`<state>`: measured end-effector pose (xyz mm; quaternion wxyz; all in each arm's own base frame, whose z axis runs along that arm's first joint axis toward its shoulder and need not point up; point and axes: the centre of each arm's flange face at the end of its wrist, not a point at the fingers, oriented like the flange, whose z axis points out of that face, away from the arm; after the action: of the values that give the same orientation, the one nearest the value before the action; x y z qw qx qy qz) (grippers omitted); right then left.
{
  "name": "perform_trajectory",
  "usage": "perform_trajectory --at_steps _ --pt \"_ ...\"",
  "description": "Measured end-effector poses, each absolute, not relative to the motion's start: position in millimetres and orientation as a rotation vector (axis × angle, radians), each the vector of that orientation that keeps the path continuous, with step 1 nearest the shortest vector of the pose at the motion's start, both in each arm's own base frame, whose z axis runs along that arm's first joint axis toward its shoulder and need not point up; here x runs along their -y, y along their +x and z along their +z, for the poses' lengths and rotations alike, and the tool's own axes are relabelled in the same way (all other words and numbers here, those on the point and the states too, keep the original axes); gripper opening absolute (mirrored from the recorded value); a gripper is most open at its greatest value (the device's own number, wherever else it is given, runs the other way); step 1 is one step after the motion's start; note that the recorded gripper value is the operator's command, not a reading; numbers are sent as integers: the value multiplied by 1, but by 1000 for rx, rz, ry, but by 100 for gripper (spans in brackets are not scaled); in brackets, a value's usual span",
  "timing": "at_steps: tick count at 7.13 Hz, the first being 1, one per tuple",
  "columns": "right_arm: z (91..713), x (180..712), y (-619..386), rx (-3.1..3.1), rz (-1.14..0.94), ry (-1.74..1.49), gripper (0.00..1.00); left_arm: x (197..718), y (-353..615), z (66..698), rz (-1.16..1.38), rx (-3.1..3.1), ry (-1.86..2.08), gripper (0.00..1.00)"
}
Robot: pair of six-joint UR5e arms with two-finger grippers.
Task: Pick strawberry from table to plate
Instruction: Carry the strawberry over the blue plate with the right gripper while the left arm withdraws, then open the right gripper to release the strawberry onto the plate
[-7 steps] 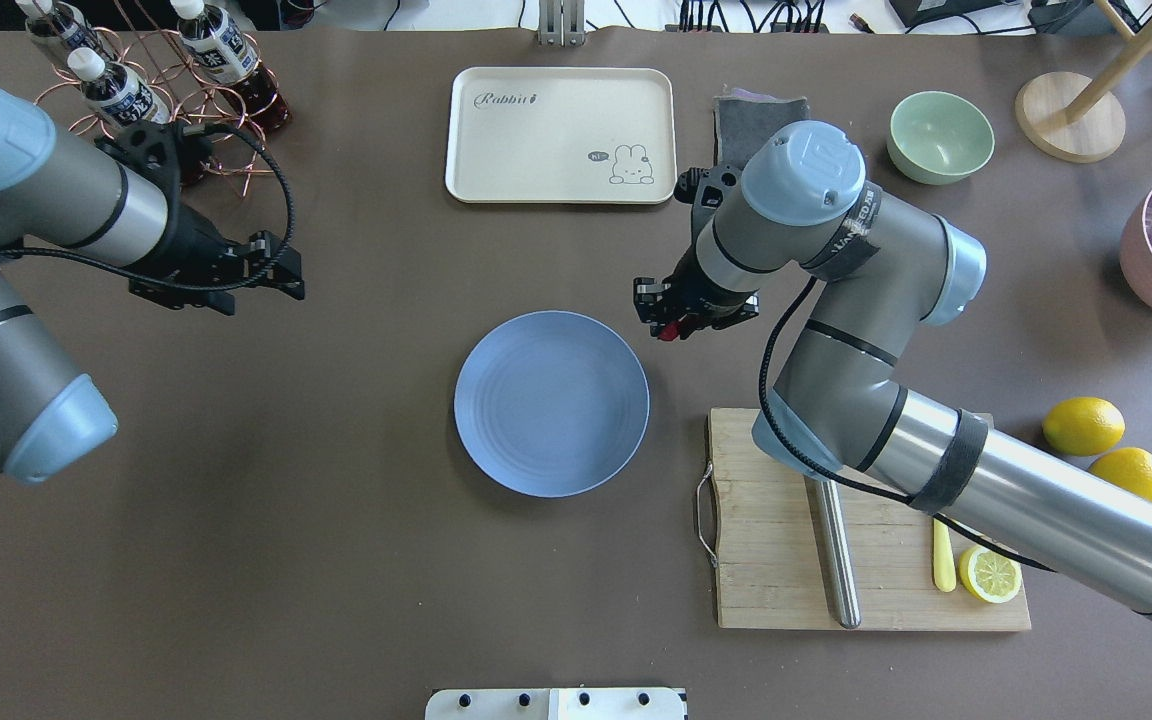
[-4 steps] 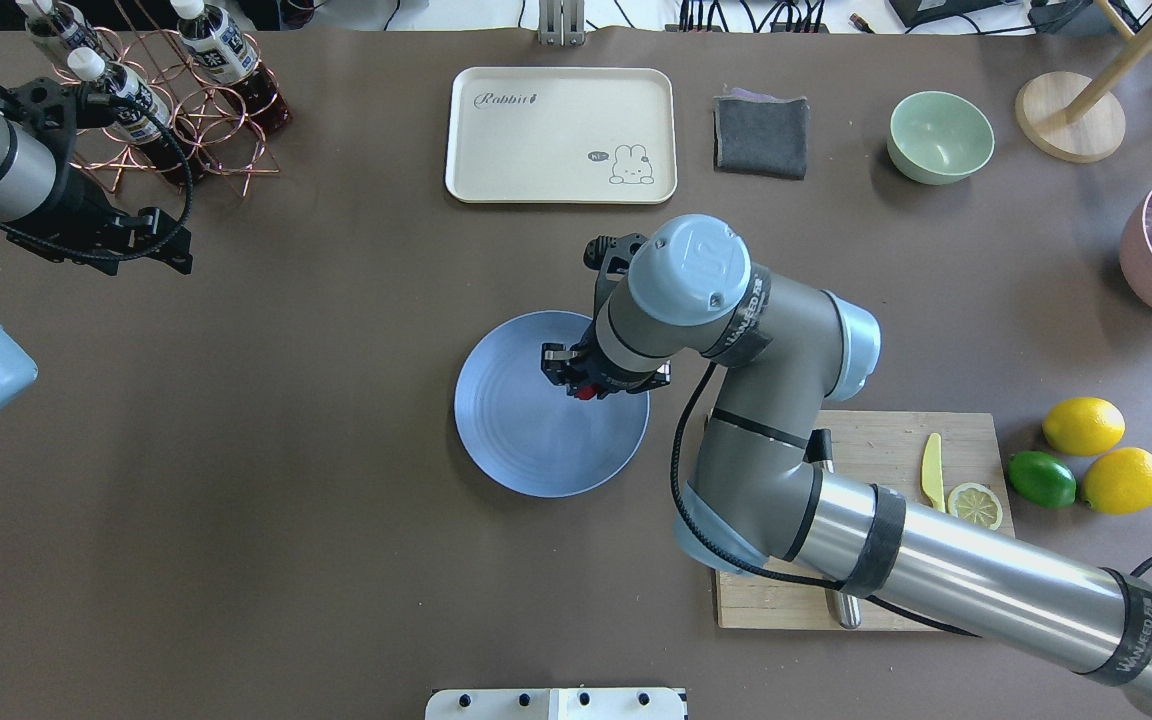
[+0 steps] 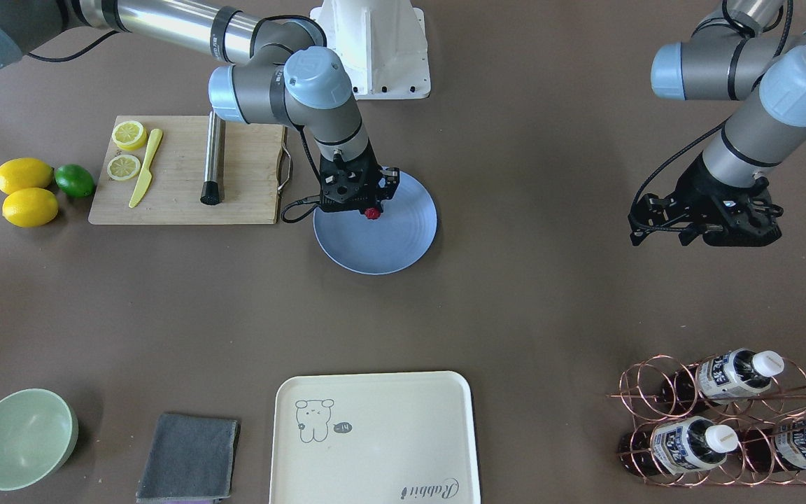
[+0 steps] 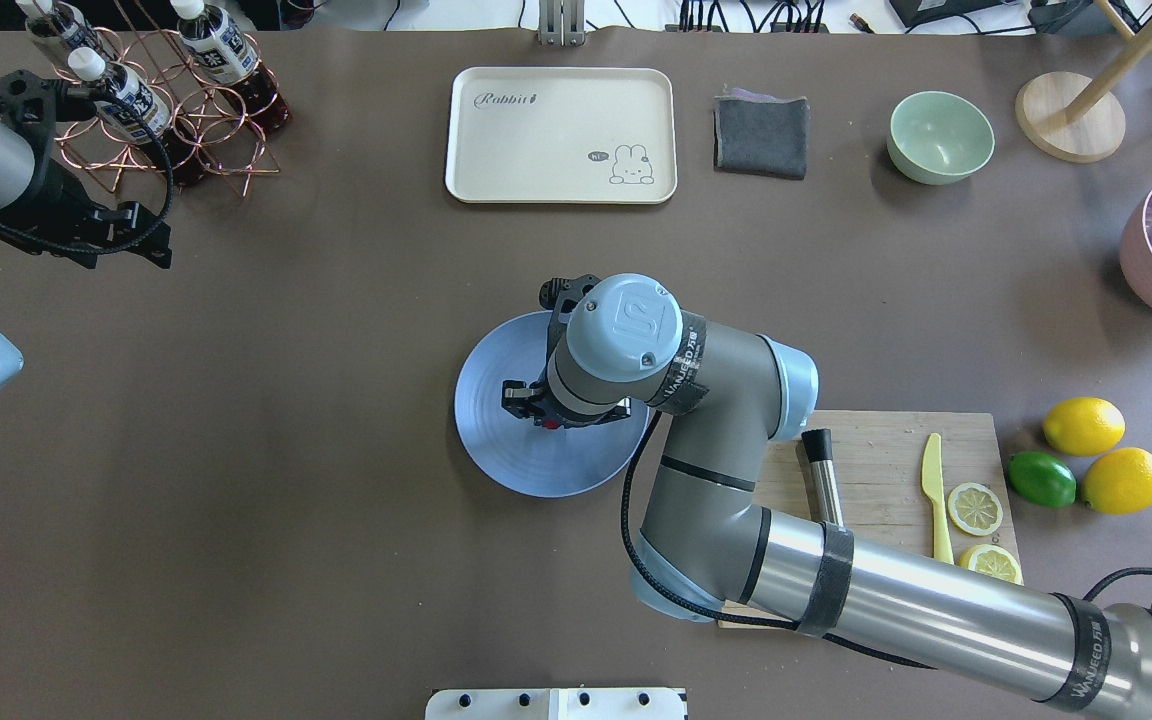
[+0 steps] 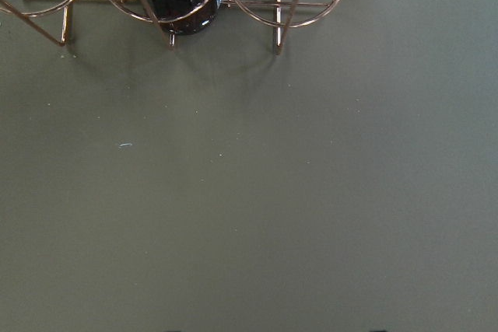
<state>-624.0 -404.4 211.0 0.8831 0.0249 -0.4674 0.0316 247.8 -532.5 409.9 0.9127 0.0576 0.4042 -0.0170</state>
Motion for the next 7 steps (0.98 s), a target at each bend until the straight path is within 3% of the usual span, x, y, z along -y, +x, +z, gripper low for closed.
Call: perform_trajectory --at_steps 4,7 --pt "202 417 -615 984 81 59 100 533 241 408 -42 -848 110 85" --pt "228 478 -454 974 104 16 100 521 192 420 -65 -851 129 86"
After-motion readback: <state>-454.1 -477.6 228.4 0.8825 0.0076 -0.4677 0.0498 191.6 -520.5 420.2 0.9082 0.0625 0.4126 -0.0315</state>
